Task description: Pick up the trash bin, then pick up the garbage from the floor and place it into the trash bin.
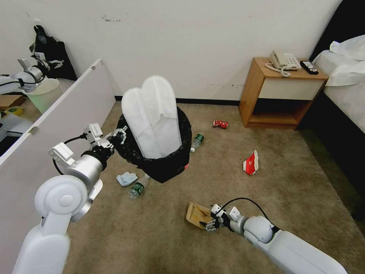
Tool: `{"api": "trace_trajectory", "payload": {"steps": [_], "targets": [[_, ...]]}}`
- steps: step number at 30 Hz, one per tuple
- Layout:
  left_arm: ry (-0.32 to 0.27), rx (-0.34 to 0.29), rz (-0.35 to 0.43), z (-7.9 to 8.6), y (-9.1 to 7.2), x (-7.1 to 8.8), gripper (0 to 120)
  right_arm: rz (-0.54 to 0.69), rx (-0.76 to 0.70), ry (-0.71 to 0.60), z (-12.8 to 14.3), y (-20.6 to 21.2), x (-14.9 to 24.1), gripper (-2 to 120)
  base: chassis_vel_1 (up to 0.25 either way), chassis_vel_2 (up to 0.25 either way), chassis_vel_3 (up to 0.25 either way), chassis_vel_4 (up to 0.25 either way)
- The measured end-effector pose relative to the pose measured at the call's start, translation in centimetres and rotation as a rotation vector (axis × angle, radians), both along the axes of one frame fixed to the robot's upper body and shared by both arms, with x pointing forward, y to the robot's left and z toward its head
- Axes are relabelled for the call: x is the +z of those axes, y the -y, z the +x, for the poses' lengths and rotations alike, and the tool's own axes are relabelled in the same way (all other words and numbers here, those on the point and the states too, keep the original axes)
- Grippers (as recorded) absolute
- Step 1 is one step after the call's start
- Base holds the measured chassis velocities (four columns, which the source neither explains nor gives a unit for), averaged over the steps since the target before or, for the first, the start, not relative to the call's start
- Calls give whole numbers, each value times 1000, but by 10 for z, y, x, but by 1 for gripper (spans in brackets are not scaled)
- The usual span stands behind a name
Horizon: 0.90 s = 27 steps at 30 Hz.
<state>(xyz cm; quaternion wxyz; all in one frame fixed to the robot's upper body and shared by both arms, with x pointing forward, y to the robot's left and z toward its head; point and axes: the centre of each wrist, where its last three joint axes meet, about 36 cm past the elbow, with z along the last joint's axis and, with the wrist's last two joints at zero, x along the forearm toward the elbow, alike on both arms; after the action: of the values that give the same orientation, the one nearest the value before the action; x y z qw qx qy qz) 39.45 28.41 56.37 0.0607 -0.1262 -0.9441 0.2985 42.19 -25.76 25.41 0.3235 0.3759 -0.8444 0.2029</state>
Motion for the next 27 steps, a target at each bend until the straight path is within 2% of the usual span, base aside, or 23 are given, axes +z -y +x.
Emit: {"api": "trace_trajectory", "payload": {"steps": [7,27], "targets": [[-1,-6,-2,3,4,-2,4,-10,2,8,10,-4,-7,100,0,0,0,0],[-2,-7,-3,12,6,-6,4,-9,19,9,15,-12,-21,100,0,0,0,0]]}}
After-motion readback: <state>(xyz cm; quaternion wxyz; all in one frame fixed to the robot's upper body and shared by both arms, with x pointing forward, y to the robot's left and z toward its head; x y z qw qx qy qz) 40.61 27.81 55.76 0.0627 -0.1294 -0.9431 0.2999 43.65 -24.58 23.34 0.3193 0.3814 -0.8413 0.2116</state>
